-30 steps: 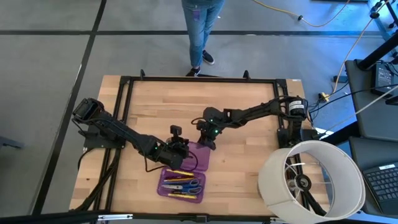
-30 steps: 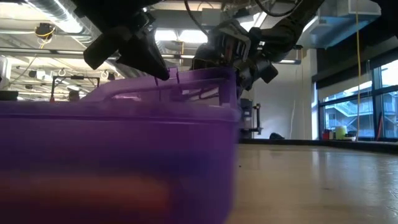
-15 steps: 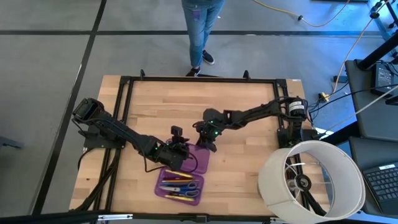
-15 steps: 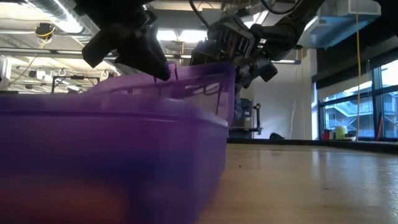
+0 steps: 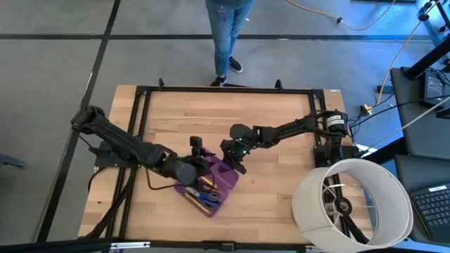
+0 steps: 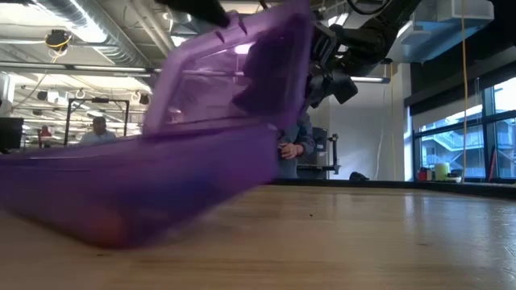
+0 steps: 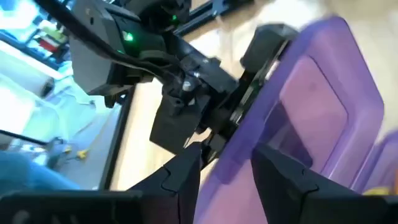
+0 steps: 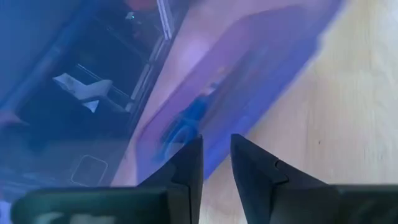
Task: Pick & place school supplies into a supply box
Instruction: Close the violet supply box
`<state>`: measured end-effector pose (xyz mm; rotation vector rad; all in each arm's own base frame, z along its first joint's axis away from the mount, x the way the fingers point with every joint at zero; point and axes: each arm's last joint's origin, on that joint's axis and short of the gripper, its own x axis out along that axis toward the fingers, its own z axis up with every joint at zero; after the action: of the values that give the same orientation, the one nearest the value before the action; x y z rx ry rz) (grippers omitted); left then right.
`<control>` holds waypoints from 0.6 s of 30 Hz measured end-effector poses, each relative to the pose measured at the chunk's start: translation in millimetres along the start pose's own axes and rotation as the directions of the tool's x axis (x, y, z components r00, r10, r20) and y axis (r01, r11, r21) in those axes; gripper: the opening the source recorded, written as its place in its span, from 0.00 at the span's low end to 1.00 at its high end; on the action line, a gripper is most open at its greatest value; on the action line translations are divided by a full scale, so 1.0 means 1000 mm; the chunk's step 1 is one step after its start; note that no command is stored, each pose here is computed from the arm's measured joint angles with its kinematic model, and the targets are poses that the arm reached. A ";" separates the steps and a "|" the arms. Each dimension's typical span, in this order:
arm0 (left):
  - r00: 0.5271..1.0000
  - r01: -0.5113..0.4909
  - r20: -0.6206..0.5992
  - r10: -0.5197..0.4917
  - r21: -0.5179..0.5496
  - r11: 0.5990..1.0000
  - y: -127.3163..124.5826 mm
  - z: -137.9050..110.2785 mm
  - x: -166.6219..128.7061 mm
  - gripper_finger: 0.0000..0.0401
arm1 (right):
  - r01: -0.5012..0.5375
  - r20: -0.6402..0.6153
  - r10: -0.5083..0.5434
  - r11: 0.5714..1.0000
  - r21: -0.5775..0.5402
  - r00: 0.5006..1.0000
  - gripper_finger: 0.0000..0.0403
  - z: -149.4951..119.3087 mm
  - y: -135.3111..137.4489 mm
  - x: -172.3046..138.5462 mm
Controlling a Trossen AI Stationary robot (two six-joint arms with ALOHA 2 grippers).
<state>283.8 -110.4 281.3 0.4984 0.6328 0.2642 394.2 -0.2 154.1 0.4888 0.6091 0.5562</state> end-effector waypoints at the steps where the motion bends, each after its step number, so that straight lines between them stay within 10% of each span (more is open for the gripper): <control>1: 1.000 0.014 0.006 -0.014 -0.017 1.000 0.003 0.001 -0.002 0.33 | -0.002 0.005 0.002 1.000 -0.007 1.000 0.22 0.001 0.000 0.000; 18: 0.969 0.039 -0.242 -0.056 -0.073 0.997 0.005 -0.028 -0.002 0.33 | -0.009 0.018 0.009 1.000 -0.012 1.000 0.22 0.002 0.001 0.001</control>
<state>264.2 -97.3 265.2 0.3877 0.8713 0.3034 395.5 0.6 156.1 0.4854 0.5863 0.5633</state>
